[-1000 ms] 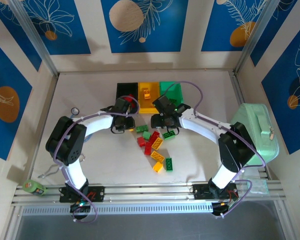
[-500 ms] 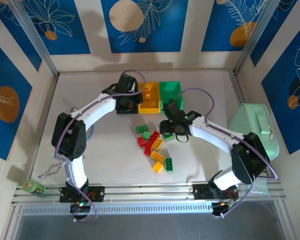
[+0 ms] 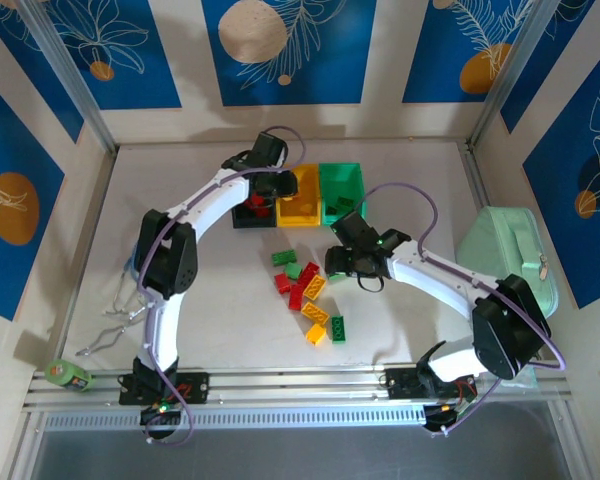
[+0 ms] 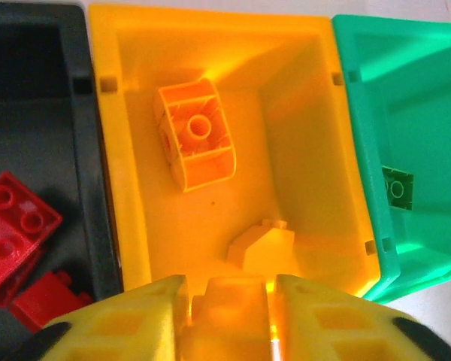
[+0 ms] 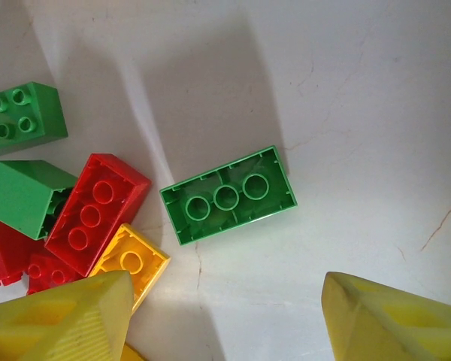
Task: Sort the legos into containers by color
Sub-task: Place the lego in the container, then pick up the lego from the bottom-center of the table.
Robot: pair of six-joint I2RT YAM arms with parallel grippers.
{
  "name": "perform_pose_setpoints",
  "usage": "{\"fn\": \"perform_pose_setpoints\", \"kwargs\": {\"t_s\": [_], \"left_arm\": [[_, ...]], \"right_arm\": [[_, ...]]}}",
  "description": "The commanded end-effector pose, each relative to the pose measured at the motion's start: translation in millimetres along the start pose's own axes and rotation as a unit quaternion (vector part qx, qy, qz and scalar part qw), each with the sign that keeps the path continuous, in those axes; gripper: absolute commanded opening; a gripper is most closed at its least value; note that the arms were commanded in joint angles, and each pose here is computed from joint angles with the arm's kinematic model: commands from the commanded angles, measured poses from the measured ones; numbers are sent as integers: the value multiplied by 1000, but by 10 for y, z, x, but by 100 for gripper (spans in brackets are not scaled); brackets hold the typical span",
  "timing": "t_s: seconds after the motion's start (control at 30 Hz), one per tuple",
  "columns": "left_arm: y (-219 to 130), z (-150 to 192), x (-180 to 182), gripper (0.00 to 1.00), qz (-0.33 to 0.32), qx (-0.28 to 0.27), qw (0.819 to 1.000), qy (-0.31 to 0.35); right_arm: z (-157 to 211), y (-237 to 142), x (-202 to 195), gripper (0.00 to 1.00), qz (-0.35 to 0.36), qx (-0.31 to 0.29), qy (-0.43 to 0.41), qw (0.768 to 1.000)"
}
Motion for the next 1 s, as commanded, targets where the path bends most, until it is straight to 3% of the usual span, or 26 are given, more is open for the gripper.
{"fn": "perform_pose_setpoints", "kwargs": {"t_s": [0.0,0.1,0.47,0.97], "left_arm": [[-23,-8,16,51,-16,11,1000,4],[-120,-52,-11,57,-13,-1,1000,6],[-684,36,-39,57,21,-47,999,7],[-913,839,494,57,13,-34,999,-15]], "right_arm": [[19,-60,-34,68,3,-3,10,1000],[31,-74,-33,68,1,-5,11,1000],[71,-65,151,68,-28,8,-13,999],[560,130,684,68,-55,85,-149,984]]}}
Point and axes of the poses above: each hand's point on the last joint's axis, 136 mm out from that joint toward the fingers, its own y axis out along the fingers, its own x axis along the line the jaws close on, z = x × y, the point moved 4 cm from there along -y, back along the fingers, and after that the axes turned 8 degrees about -y, right-handed, at the moved point
